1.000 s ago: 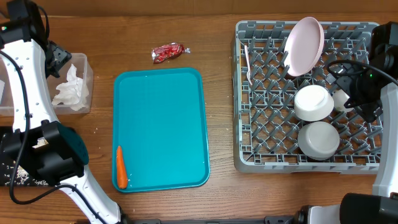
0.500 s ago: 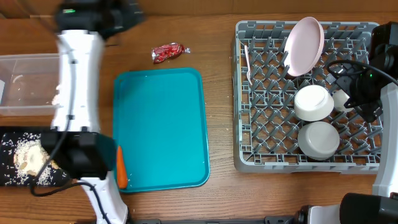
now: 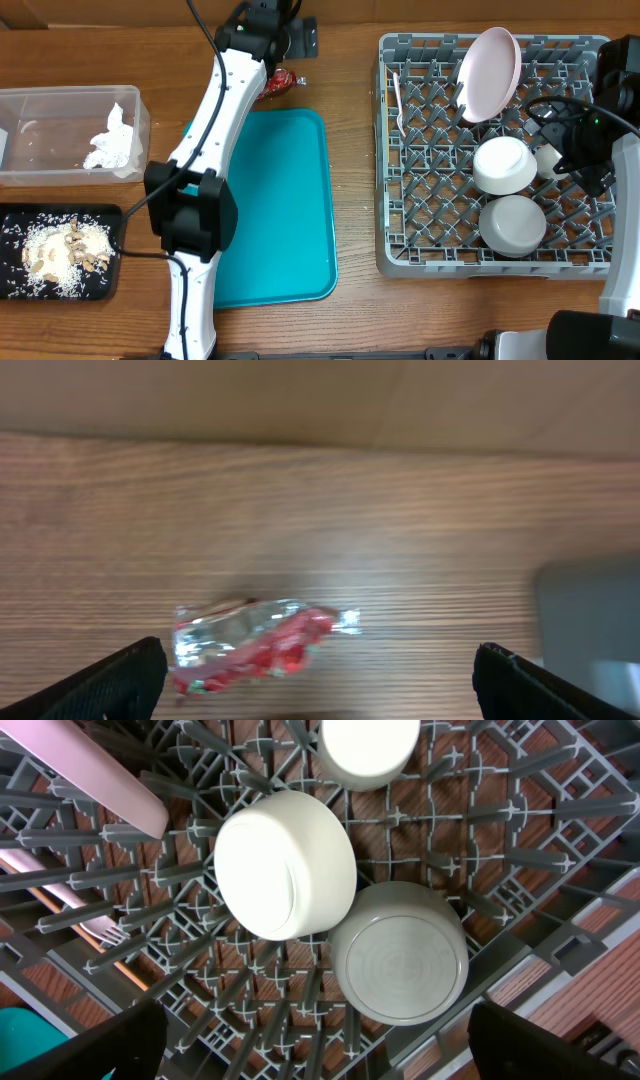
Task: Sort waste into correct bins and load items into the dishwasher rack
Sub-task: 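Reach the left gripper to the red foil wrapper and grasp it, then lift the wrapper and carry it left into the clear bin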
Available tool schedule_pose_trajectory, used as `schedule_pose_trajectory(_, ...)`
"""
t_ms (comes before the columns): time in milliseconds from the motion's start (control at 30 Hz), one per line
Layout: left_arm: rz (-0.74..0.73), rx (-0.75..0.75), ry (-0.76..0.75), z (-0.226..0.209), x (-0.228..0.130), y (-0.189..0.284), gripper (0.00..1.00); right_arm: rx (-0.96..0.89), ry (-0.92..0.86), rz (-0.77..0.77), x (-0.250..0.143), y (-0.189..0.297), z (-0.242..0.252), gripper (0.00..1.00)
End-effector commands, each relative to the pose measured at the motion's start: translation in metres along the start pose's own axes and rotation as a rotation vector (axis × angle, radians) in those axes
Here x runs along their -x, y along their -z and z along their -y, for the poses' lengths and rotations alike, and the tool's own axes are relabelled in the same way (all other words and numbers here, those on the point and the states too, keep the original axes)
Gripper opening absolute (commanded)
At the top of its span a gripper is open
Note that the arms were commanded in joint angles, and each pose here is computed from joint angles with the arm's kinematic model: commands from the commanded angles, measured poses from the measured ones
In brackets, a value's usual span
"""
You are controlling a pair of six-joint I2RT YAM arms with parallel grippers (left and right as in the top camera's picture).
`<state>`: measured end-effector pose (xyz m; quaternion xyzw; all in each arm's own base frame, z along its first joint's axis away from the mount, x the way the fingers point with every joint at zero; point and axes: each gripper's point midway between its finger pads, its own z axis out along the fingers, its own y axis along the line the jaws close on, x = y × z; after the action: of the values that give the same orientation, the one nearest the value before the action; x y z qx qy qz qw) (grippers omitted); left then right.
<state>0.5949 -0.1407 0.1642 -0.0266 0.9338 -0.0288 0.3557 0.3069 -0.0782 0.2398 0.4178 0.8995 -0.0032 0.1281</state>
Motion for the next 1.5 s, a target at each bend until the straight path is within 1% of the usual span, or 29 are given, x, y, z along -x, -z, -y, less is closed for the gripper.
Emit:
schedule_pose_trajectory(0, -0.006, 0.067, -0.056, -0.024, -0.002, -0.016, 1.0, 0.003, -0.001, 0.002, 0.001, 0.0, 0.0, 1.0)
schedule_pose_trajectory(200, -0.048, 0.092, -0.055, -0.049, -0.012, -0.036, 1.0, 0.003, -0.001, 0.002, 0.001, 0.0, 0.0, 1.0)
schedule_pose_trajectory(400, -0.159, -0.027, -0.185, -0.043, -0.042, -0.052, 1.0, 0.003, -0.001, 0.002, 0.001, 0.0, 0.0, 1.0)
schedule_pose_trajectory(767, -0.246, -0.053, -0.392, -0.043, -0.074, -0.073, 1.0, 0.003, -0.001, 0.002, 0.001, 0.0, 0.0, 1.0)
schedule_pose_trajectory(1000, -0.226, -0.061, -0.412, -0.041, -0.071, -0.077, 1.0, 0.003, -0.001, 0.002, 0.001, 0.0, 0.0, 1.0)
schedule_pose_trajectory(1100, -0.23, -0.101, -0.426, -0.033, -0.074, -0.076, 0.97, 0.003, -0.001, 0.002, 0.001, 0.0, 0.0, 1.0)
schedule_pose_trajectory(1300, -0.231, -0.118, -0.424, -0.03, -0.075, -0.076, 1.0, 0.003, -0.001, 0.002, 0.001, 0.0, 0.0, 1.0)
schedule_pose_trajectory(1467, -0.243, -0.119, -0.425, -0.031, -0.079, -0.077, 1.0, 0.003, -0.001, 0.002, 0.001, 0.0, 0.0, 1.0)
